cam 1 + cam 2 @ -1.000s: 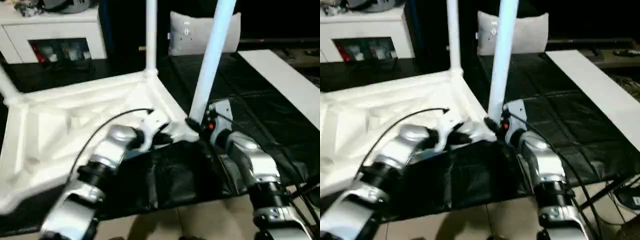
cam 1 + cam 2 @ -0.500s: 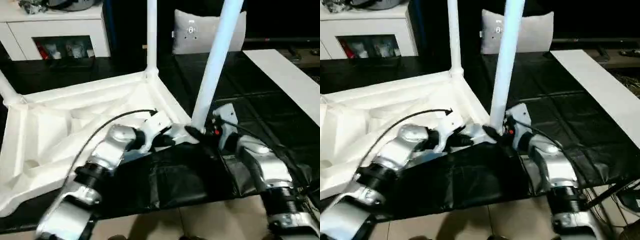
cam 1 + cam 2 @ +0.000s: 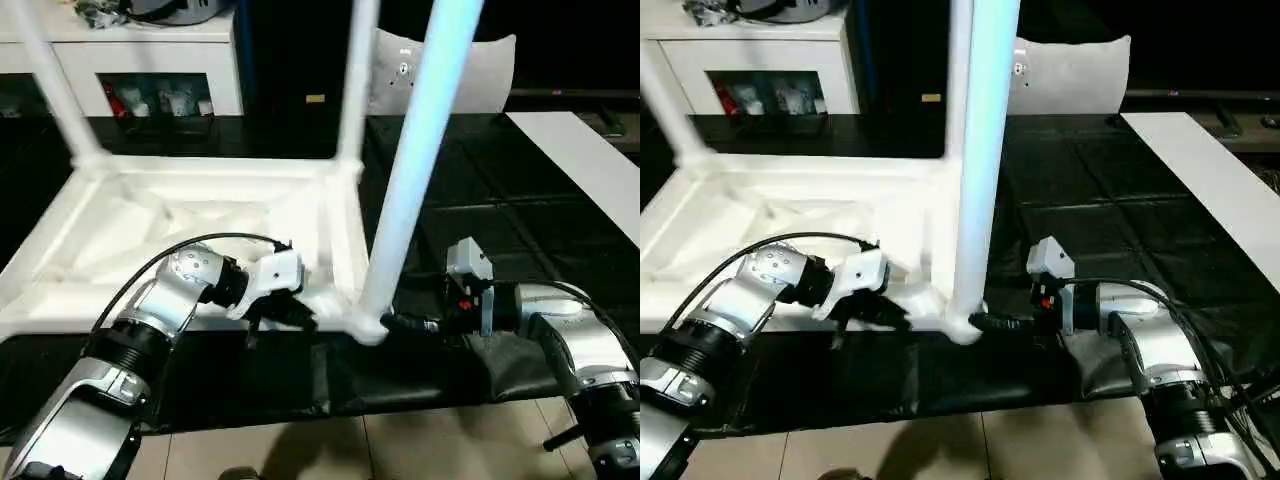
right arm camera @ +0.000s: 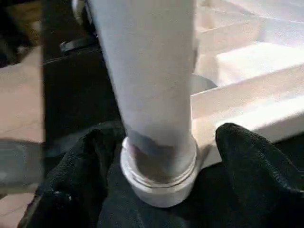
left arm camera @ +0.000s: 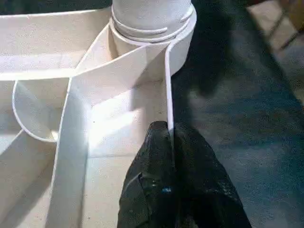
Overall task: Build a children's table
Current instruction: Rotate leg to tighten
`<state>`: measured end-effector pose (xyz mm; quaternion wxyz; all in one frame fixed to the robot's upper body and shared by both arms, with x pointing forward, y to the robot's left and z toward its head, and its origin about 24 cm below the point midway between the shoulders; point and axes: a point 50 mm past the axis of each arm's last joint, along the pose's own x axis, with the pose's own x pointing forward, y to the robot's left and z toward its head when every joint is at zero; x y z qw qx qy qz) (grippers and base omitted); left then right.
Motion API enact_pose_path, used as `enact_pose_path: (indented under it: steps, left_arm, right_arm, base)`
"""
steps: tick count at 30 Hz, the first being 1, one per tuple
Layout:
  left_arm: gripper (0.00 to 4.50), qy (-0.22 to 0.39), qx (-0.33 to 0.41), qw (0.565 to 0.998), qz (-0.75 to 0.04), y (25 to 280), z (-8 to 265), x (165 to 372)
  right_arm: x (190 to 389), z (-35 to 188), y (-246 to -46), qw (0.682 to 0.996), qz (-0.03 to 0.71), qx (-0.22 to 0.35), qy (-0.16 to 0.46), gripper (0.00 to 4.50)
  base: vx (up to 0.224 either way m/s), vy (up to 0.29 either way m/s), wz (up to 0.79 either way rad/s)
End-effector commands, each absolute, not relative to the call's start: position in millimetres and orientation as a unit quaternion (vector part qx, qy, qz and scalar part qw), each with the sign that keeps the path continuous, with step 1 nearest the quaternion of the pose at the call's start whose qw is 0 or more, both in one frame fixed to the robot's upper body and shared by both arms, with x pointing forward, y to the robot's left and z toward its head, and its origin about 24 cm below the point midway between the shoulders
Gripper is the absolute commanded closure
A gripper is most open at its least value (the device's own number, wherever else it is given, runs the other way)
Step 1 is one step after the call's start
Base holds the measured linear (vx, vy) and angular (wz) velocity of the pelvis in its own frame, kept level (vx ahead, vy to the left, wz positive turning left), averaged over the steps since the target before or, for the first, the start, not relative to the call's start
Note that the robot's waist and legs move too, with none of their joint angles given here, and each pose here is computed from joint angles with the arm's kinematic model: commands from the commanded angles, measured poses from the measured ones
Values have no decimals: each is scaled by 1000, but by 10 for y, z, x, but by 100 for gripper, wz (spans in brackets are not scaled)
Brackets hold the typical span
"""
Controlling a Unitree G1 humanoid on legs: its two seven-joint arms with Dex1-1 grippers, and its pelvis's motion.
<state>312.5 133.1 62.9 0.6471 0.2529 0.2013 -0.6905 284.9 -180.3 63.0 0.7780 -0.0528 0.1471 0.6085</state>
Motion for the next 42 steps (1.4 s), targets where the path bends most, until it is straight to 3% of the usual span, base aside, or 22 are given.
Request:
enact_pose_path:
  steps: [1, 15, 20, 21, 27, 28, 29, 30, 35, 41, 42]
  left_arm:
    - [450, 180, 276, 601, -728, 1231, 746, 3124]
    - [450, 172, 276, 583, -745, 1190, 757, 3129]
    - [450, 177, 258, 619, -721, 1211, 754, 3184]
    - [450, 179, 236, 655, -695, 1185, 762, 3233]
    - [450, 180, 195, 723, -638, 1070, 776, 3310]
    - [450, 176, 181, 748, -614, 989, 787, 3334]
    - [450, 176, 181, 748, -614, 989, 787, 3334]
    - [450, 176, 168, 771, -589, 890, 783, 3349]
    - [450, 174, 160, 795, -559, 763, 785, 3367]
    - [450, 156, 166, 836, -499, 455, 790, 3369]
    - [450, 155, 168, 838, -495, 426, 789, 3359]
  right_arm:
    - [2856, 689, -1791, 757, 634, -54, 145, 114]
    - [2825, 665, -1681, 711, 683, -30, 163, 240]
    - [2779, 660, -1673, 707, 687, -6, 169, 253]
    - [2767, 653, -1654, 717, 677, 10, 167, 253]
    - [2806, 584, -1520, 773, 612, 30, 168, 254]
    - [2886, 530, -1442, 813, 557, 27, 169, 254]
    - [2886, 530, -1442, 813, 557, 27, 169, 254]
    - [2974, 510, -1337, 846, 506, 36, 162, 254]
    - [3061, 517, -1198, 875, 455, 48, 154, 256]
    - [3274, 499, -913, 924, 339, 64, 162, 257]
    - [3298, 511, -895, 929, 333, 59, 153, 222]
  base:
    - [0, 0, 0]
    - [0, 0, 0]
    - [0, 0, 0]
    - [0, 0, 0]
    - [0, 0, 0]
    - [0, 0, 0]
    - [0, 0, 0]
    - [0, 0, 0]
    - [0, 0, 0]
    - [0, 0, 0]
    - [0, 0, 0]
